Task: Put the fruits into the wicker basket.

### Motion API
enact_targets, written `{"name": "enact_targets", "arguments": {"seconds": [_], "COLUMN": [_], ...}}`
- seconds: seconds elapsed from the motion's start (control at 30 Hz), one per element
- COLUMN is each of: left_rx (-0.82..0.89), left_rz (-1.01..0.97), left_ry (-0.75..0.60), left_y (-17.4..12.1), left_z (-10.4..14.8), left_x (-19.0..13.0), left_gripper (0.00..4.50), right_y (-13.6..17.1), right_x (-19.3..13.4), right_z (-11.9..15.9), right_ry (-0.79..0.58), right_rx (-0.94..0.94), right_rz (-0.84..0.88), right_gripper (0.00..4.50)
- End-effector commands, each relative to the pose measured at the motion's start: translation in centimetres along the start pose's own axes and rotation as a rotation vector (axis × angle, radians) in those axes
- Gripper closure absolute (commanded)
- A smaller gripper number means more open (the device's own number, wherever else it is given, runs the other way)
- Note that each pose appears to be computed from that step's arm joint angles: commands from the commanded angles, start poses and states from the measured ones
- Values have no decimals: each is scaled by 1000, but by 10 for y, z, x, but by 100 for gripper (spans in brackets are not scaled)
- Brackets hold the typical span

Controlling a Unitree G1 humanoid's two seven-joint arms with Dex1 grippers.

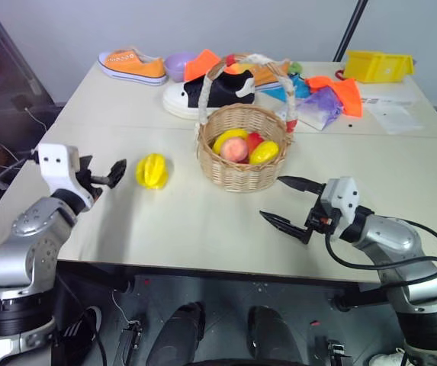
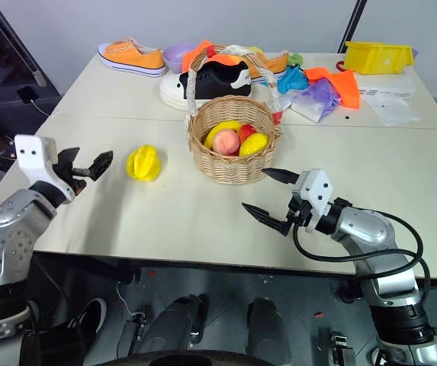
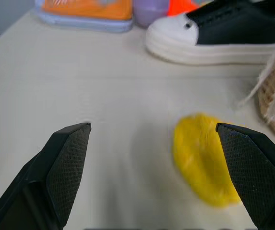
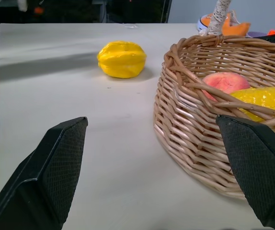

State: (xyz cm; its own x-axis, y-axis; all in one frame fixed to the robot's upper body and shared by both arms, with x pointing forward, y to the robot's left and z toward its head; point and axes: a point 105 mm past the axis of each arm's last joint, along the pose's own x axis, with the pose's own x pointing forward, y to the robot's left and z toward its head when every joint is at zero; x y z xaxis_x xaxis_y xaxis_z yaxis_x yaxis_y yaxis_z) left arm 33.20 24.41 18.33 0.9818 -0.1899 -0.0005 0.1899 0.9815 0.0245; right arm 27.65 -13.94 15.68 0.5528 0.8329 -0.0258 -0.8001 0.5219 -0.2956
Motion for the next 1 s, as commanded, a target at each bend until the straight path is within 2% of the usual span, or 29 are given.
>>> {"name": "enact_targets", "arguments": {"seconds": [0.03, 0.13, 0.27, 0.4, 0.67, 1.0], "left_rx": [23, 18, 45, 29, 15, 17], "left_rz": [9, 37, 18, -5, -94, -89], "left_ry": [-3, 24, 156, 204, 210, 275], "left_y": [-3, -4, -8, -14, -37, -42], "left_z": [5, 0, -11, -12, -15, -36], "left_x": [0, 12, 29, 47, 61, 65], "left_gripper": [0, 0, 0, 0, 0, 0], "right_y": [-1, 1, 3, 3, 4, 4], "right_x": [2, 5, 8, 9, 10, 10], "right_z": [11, 12, 14, 13, 11, 10], "right_ry": [-33, -33, -40, -49, -55, -54], "right_rx": [-18, -30, -30, -32, -38, -36], "right_rz": [-19, -19, -24, -45, -65, -73], "right_gripper": [4, 4, 4, 4, 4, 4]}}
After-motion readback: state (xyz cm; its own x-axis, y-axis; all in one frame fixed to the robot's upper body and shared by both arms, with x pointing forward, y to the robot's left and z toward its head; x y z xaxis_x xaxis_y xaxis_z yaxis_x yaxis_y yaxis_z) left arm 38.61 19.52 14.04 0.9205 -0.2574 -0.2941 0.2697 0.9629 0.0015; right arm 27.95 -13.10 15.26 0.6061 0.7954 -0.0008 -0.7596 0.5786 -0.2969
